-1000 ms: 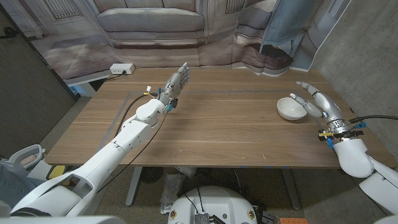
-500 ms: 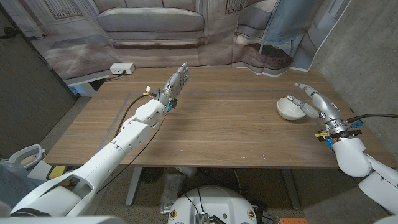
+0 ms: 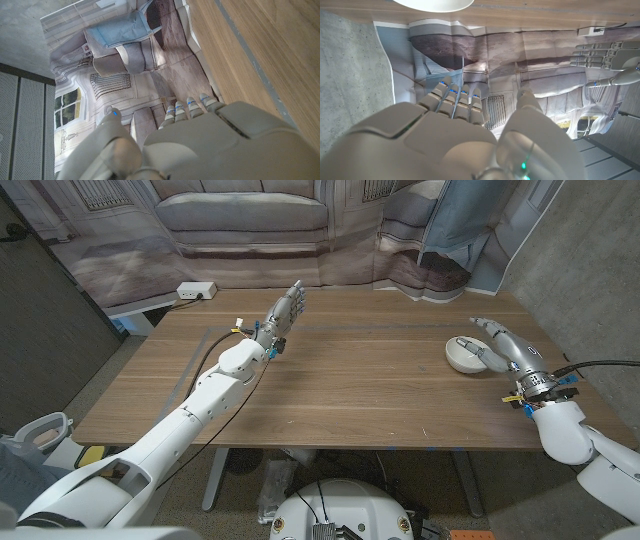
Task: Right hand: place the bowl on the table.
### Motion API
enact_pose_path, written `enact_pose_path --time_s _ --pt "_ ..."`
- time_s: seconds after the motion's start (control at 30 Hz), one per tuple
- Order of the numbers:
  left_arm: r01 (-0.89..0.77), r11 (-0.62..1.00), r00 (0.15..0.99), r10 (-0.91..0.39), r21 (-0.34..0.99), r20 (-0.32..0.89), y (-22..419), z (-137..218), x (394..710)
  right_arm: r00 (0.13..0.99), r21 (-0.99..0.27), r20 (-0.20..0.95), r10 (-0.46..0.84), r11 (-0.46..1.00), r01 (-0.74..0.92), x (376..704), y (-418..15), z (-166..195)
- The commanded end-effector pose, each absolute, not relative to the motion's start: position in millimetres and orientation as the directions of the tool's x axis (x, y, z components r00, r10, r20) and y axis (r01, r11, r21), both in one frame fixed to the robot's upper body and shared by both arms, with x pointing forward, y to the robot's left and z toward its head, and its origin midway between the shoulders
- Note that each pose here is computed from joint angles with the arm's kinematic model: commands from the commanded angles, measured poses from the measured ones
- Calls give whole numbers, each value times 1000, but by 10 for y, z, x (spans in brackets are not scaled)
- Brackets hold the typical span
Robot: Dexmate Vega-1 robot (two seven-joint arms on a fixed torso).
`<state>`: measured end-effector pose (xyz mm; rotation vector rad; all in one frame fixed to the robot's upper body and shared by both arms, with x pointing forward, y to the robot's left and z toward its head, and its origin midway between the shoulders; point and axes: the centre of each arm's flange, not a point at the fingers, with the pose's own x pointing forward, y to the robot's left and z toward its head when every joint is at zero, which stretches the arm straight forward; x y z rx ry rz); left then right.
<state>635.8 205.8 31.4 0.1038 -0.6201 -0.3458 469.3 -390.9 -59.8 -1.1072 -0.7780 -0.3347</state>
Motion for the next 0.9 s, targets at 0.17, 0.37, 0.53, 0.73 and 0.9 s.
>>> enact_pose_path --time_s 0.17,0.37,0.53,0.73,0.9 --pt "286 939 759 -343 191 553 2022 272 6338 717 -706 683 137 376 601 4720 -3915 -630" --pt "282 941 759 -339 188 556 2034 269 6325 725 -716 675 140 361 597 4735 -3903 -626" --pt "280 942 760 -336 186 557 2054 269 6321 730 -723 669 139 348 596 4747 -3878 -624" --pt "279 942 761 -336 188 555 2076 267 6320 731 -723 670 132 342 601 4753 -3861 -648" --pt "277 943 762 -334 186 555 2107 265 6314 742 -734 658 127 325 596 4764 -3837 -670"
